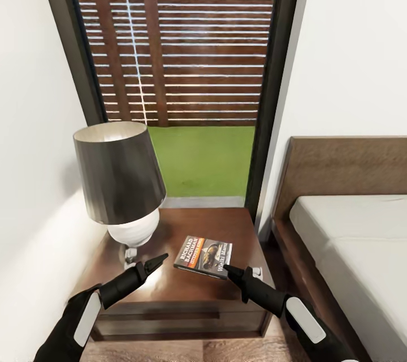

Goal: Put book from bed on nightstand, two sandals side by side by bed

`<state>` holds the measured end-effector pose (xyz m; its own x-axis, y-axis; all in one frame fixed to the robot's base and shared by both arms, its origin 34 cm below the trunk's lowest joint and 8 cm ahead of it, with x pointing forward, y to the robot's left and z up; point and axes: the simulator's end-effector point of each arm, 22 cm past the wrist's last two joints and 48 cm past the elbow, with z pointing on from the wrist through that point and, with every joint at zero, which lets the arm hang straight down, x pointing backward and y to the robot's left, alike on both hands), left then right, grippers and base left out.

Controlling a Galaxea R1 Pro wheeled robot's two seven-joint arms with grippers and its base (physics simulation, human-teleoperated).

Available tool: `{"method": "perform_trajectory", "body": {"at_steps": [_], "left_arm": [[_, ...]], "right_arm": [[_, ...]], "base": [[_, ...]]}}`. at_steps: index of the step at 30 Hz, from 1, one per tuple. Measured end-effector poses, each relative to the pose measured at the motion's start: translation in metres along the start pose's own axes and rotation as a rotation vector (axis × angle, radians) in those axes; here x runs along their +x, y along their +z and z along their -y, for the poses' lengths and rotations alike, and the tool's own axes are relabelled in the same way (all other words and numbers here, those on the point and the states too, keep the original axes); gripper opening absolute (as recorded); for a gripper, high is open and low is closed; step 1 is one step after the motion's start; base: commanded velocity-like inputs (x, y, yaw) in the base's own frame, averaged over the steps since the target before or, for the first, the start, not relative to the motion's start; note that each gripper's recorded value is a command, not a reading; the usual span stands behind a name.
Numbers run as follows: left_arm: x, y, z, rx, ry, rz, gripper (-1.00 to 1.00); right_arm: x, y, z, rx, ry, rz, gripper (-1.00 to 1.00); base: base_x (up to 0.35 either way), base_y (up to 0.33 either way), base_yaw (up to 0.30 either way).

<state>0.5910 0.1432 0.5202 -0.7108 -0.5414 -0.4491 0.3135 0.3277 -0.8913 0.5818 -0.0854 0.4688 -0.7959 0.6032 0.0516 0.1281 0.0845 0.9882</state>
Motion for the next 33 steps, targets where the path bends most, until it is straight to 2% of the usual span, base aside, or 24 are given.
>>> {"method": "perform_trajectory", "body": {"at_steps": [5, 10, 27, 33], "left_arm": [[0.0076, -0.0010, -0.0089, 0.001, -0.001, 0.000, 1.00], [0.0074, -0.0012, -0.0089, 0.001, 0.000, 0.000, 1.00], [0.0079, -0.0009, -0.0082, 0.002, 0.001, -0.002, 1.00], [0.0073, -0.0012, -0.0087, 0.002, 0.000, 0.000, 1.00]], "right_arm": [[0.0023, -0.0001, 0.0117, 0.000, 0.000, -0.001, -1.00], [0.0029, 0.0003, 0.0114, -0.001, 0.001, -0.002, -1.00], [0.0030, 0.0002, 0.0112, -0.001, 0.000, -0.003, -1.00], [0.0032, 0.0006, 0.0111, -0.002, 0.001, -0.003, -1.00]], "base": [[0.000, 0.000, 0.000], [0.018, 0.000, 0.000], [0.191, 0.000, 0.000], [0.056, 0.000, 0.000]]}}
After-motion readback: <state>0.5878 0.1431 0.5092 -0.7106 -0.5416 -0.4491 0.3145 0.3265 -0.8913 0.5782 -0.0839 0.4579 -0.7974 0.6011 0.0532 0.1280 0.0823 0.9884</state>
